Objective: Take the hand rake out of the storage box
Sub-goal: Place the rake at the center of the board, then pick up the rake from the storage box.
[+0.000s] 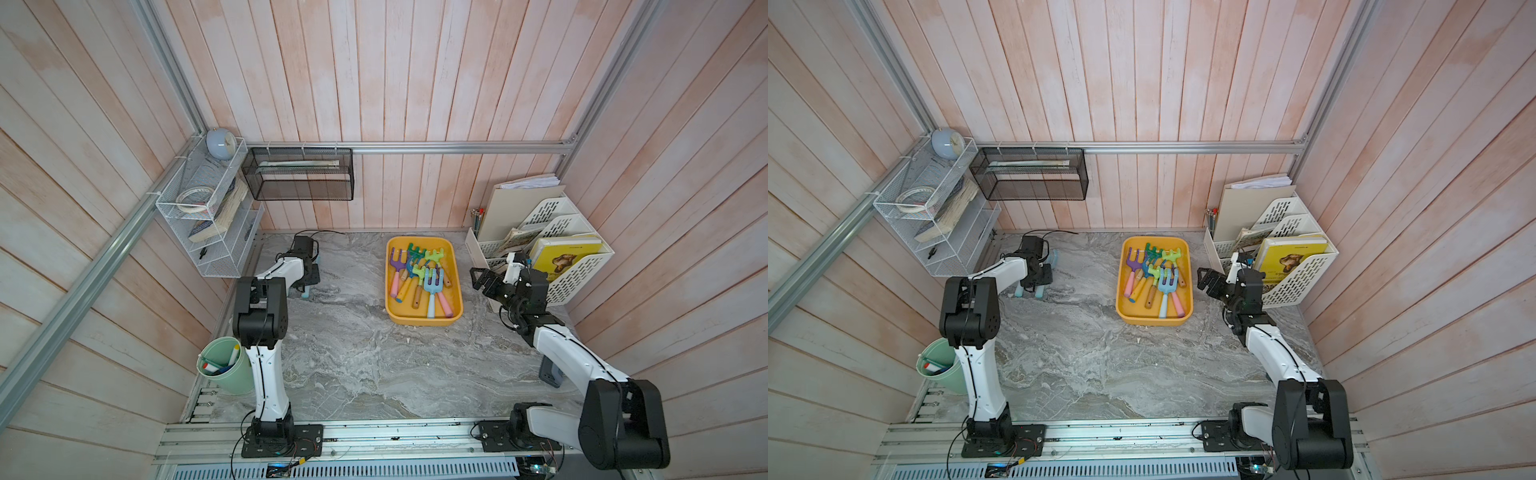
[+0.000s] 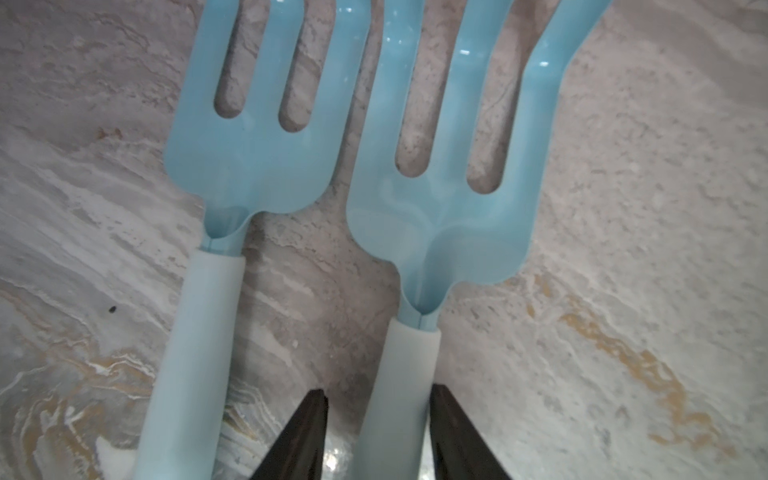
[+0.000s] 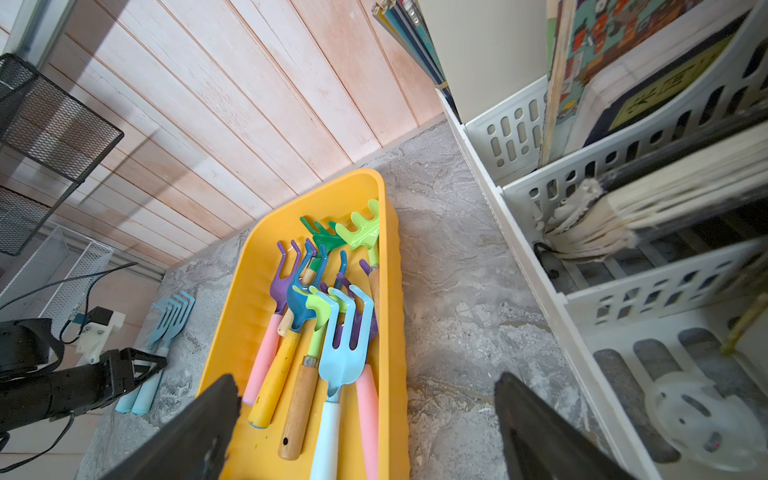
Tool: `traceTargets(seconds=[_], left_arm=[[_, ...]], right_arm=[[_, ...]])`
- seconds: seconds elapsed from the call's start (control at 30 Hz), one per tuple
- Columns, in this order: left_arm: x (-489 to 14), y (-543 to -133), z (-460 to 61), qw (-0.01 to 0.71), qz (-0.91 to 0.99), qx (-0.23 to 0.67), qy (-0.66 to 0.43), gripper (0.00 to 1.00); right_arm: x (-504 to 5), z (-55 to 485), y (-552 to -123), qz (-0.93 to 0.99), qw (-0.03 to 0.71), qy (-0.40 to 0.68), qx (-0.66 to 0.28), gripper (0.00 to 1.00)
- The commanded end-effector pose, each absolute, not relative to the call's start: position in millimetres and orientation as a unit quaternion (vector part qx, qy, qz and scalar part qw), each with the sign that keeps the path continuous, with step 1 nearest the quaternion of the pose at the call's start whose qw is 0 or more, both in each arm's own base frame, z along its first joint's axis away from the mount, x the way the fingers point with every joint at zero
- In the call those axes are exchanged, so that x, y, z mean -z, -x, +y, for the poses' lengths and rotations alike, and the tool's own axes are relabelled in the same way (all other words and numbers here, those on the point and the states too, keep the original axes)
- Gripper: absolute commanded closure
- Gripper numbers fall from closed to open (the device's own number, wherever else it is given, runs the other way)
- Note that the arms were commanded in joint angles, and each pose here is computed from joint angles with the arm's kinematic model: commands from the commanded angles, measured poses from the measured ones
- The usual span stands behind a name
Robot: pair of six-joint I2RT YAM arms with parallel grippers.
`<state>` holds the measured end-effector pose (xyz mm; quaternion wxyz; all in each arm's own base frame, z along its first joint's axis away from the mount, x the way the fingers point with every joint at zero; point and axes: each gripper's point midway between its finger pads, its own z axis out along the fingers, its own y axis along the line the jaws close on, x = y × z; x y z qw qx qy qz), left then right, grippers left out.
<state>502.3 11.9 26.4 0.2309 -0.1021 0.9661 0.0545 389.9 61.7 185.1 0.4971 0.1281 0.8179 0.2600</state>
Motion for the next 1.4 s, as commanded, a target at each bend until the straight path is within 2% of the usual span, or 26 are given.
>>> traceTargets(seconds=[0.0, 0.33, 0.43, 0.77, 0.87, 0.93, 1.0, 1.03, 1.07, 1.1, 1.2, 1.37], left_arm=[[-12.0, -498.7, 13.8, 0.218, 0.969, -0.052, 0.102, 0.55], [-10.2, -498.7, 15.4, 0.216, 0.969, -0.053, 0.103, 0.58], [-9.3, -498.9, 16.7, 0.214, 0.97, -0.049, 0.106, 0.64], [-22.2, -499.1, 11.9, 0.222, 0.968, -0.038, 0.11, 0.56], [-45.0, -499.9, 10.0, 0.242, 0.963, -0.043, 0.112, 0.46], [-68.5, -500.0, 8.3, 0.263, 0.957, -0.049, 0.112, 0.44], [-93.1, -499.5, 4.8, 0.29, 0.949, -0.056, 0.111, 0.35], [-107.8, -498.9, 1.7, 0.307, 0.943, -0.062, 0.11, 0.25], [-120.0, -497.3, -0.2, 0.32, 0.938, -0.072, 0.11, 0.09], [-135.5, -496.1, -9.4, 0.339, 0.932, -0.076, 0.101, 0.0], [-175.3, -491.4, -42.9, 0.396, 0.913, -0.066, 0.077, 0.0], [-217.0, -483.1, -135.6, 0.473, 0.88, 0.047, 0.014, 0.0]], right_arm=[[-182.0, 59.1, -389.5, 0.817, 0.497, -0.134, -0.26, 0.02], [-181.7, 59.5, -389.6, 0.817, 0.496, -0.133, -0.262, 0.02], [-181.7, 60.0, -389.1, 0.817, 0.496, -0.133, -0.262, 0.02], [-182.4, 59.7, -388.8, 0.816, 0.498, -0.132, -0.262, 0.02], [-181.4, 59.6, -389.4, 0.817, 0.497, -0.132, -0.261, 0.02], [-180.7, 59.8, -389.7, 0.818, 0.496, -0.131, -0.261, 0.02], [-179.7, 59.1, -389.7, 0.818, 0.496, -0.132, -0.259, 0.02], [-179.7, 58.5, -389.7, 0.818, 0.496, -0.133, -0.257, 0.02], [-179.5, 58.2, -389.8, 0.819, 0.496, -0.133, -0.256, 0.02], [-179.2, 57.9, -389.4, 0.819, 0.496, -0.134, -0.256, 0.02], [-177.9, 56.5, -389.2, 0.821, 0.495, -0.136, -0.252, 0.02], [-171.6, 54.7, -391.1, 0.828, 0.483, -0.146, -0.246, 0.02]])
